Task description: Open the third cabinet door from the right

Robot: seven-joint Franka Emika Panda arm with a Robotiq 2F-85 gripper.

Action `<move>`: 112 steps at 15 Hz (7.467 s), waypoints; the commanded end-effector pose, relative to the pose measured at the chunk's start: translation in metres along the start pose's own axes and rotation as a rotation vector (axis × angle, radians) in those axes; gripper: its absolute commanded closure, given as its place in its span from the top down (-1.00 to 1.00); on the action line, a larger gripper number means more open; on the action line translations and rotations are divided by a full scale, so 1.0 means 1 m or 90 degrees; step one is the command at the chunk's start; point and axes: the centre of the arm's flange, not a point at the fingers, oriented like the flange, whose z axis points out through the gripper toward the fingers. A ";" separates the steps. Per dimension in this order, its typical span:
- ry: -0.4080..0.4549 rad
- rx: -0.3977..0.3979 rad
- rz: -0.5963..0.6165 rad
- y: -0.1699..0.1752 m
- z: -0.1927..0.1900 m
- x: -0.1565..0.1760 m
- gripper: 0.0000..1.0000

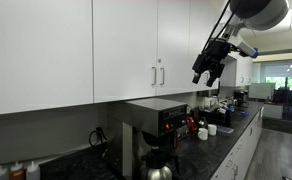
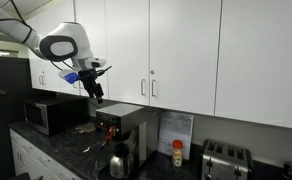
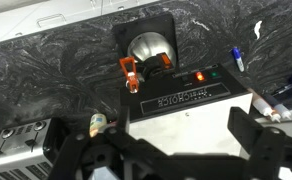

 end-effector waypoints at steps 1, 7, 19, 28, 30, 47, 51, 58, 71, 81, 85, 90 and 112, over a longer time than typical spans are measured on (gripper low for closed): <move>-0.016 -0.009 -0.022 0.008 0.002 0.056 1.00; -0.011 -0.025 -0.059 0.014 -0.006 0.122 1.00; -0.045 -0.010 -0.089 0.019 -0.008 0.145 1.00; -0.028 -0.008 -0.096 0.034 -0.013 0.174 1.00; -0.014 -0.013 -0.098 0.042 -0.017 0.186 1.00; 0.090 -0.026 -0.117 0.072 0.007 0.269 1.00; 0.118 -0.037 -0.125 0.068 0.017 0.276 1.00; 0.145 -0.040 -0.134 0.066 0.028 0.288 1.00; 0.154 -0.044 -0.125 0.082 0.047 0.292 1.00; 0.165 -0.041 -0.132 0.077 0.050 0.294 -0.37; 0.175 -0.042 -0.134 0.076 0.047 0.293 -0.96; 0.178 -0.042 -0.140 0.078 0.041 0.287 -0.95; 0.148 0.050 -0.233 0.113 -0.013 0.222 -0.95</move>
